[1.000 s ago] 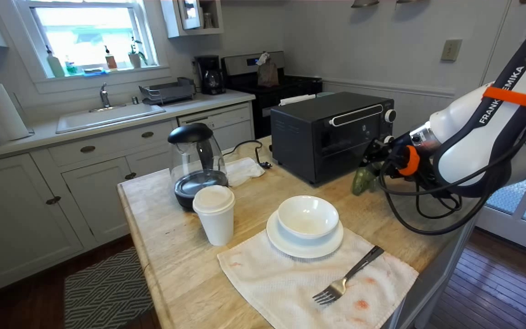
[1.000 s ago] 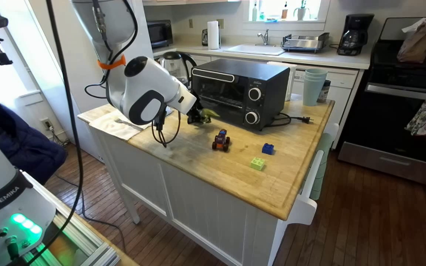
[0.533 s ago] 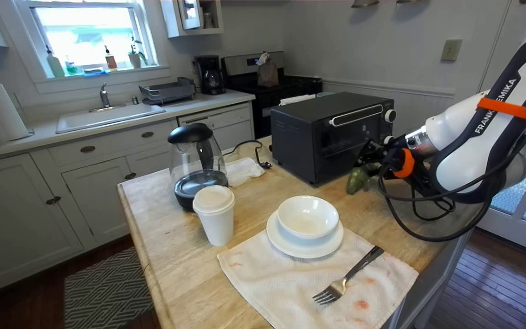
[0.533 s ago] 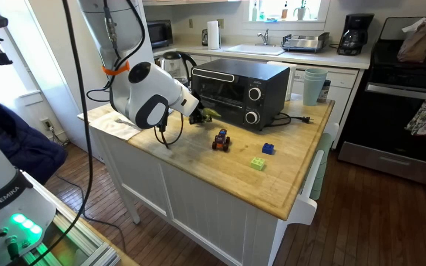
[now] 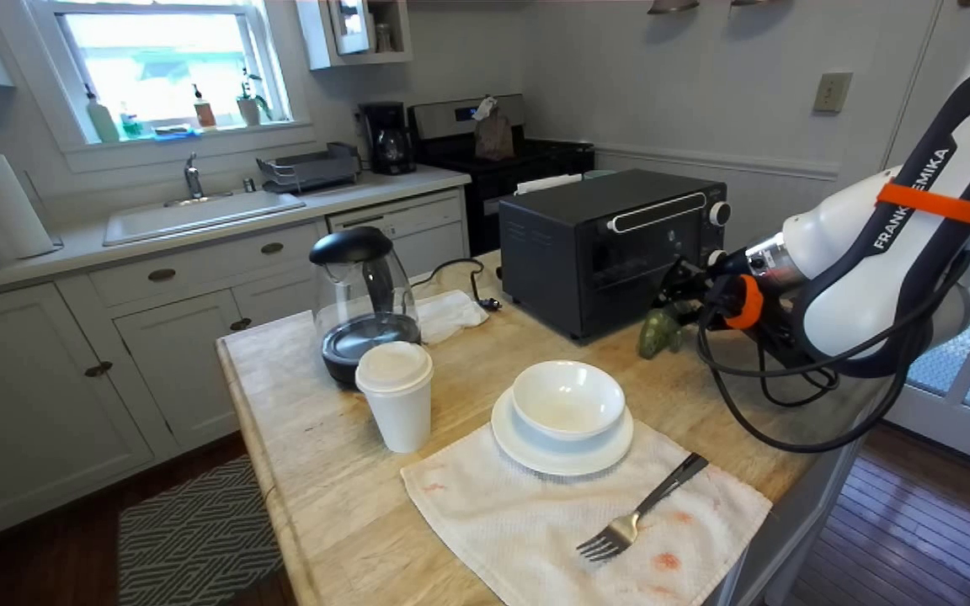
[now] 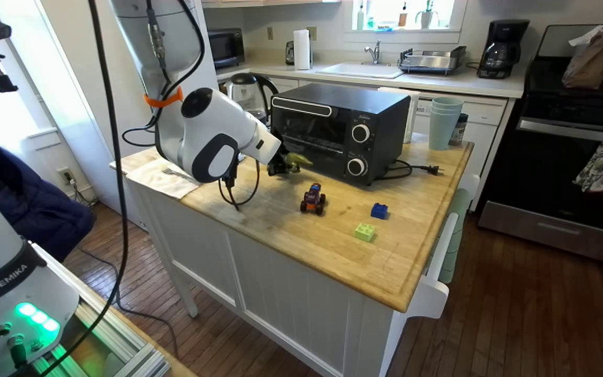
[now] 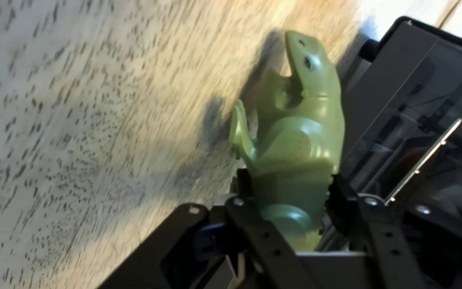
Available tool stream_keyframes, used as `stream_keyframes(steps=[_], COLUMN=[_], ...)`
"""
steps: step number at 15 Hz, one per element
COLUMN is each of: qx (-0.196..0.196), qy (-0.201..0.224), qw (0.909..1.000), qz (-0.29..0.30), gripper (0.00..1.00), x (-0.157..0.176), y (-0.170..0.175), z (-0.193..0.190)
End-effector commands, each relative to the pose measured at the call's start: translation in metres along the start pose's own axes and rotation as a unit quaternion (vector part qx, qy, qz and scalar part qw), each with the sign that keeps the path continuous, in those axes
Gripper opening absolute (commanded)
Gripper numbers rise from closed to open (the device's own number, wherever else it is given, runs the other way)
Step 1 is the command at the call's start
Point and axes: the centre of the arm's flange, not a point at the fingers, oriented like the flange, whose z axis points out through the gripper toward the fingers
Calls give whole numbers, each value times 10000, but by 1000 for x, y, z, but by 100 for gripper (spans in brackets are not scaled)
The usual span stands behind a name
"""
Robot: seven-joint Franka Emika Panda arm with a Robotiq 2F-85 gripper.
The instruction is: Place the toy animal upright
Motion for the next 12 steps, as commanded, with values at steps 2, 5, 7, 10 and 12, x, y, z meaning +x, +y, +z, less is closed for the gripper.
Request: stream_keyframes(steps=[2, 5, 7, 10, 12], qx=[35, 46, 81, 132, 155], qy=[18, 11, -46, -14, -20], qw=[10000, 9999, 9999, 9997, 9994], qz=[-83, -90, -87, -202, -293], gripper=[86, 100, 100, 100, 100], x=[-1, -1, 0, 3, 5], y=[1, 0, -4, -14, -23], z=[2, 1, -3, -15, -24])
